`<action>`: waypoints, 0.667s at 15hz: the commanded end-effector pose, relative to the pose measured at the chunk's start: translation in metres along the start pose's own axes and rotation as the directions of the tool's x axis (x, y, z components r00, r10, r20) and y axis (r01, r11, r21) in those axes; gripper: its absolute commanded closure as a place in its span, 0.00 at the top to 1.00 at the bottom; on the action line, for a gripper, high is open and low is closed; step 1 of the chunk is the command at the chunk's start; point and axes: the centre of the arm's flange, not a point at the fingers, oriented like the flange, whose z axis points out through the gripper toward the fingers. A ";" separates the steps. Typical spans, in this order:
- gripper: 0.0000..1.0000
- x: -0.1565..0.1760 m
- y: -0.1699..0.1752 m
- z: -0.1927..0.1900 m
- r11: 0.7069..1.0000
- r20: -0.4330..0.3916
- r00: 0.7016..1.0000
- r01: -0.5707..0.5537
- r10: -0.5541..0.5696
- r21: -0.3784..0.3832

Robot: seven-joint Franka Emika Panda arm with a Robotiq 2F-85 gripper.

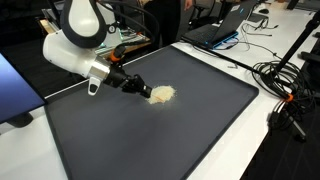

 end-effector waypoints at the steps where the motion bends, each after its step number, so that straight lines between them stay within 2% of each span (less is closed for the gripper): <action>1: 0.03 0.008 -0.001 -0.007 0.999 -0.011 1.000 0.018 -0.018 0.040; 6: 0.03 -0.003 -0.019 -0.037 0.998 -0.056 0.996 0.065 -0.066 -0.021; 10: 0.03 -0.018 -0.049 -0.068 0.984 -0.096 0.983 0.146 -0.156 -0.104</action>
